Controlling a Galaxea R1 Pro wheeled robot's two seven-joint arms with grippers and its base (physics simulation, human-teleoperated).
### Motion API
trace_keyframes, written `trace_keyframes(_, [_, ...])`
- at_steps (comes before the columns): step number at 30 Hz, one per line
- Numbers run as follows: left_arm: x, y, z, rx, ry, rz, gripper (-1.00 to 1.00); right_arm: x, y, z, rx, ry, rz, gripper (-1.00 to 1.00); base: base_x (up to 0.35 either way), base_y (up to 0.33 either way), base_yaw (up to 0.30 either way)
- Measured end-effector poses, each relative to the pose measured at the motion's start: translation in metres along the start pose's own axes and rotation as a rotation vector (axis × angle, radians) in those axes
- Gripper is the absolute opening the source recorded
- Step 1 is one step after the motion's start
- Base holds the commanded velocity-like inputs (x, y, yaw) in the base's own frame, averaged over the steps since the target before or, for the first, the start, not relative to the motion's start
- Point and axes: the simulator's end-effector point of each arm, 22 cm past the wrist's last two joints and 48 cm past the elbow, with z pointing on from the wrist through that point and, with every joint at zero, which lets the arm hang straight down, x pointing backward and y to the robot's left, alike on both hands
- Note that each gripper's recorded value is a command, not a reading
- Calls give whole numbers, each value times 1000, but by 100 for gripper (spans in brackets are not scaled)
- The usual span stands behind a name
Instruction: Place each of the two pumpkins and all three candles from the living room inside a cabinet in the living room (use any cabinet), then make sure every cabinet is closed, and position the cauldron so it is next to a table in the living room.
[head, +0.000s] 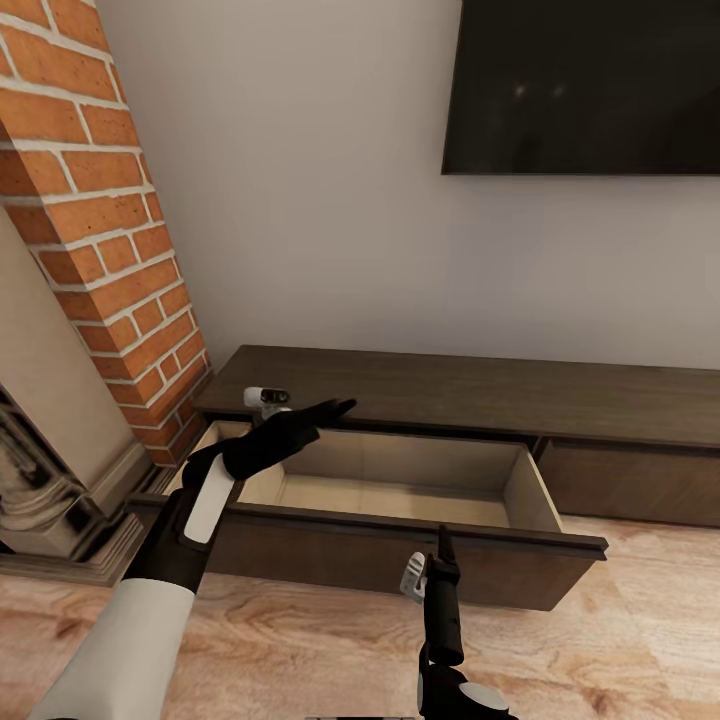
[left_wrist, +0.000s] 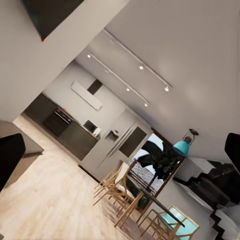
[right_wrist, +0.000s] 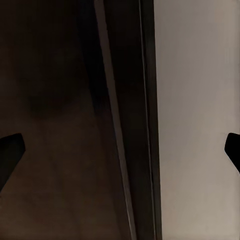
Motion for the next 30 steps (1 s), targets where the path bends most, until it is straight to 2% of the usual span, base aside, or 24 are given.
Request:
trace_keyframes(9, [-2,0,-2,-1,-7,3,100,0,-1,0,3,0,-3,100,-5,0,0])
trace_keyframes(21, [-3,-2,-1,3,-6,9,100,1,0,1,-3,0,-1,100,-287,0,0])
trace_keyframes(25, [-6,2,-12,-20,3,15,100,0,1,0,-6,-1,1,100,-94,0,0])
trace_keyframes(30, [-11,-5,-10,-2,-15,6,100,-1,-4,1,2,-4,8,100,-7,0,0])
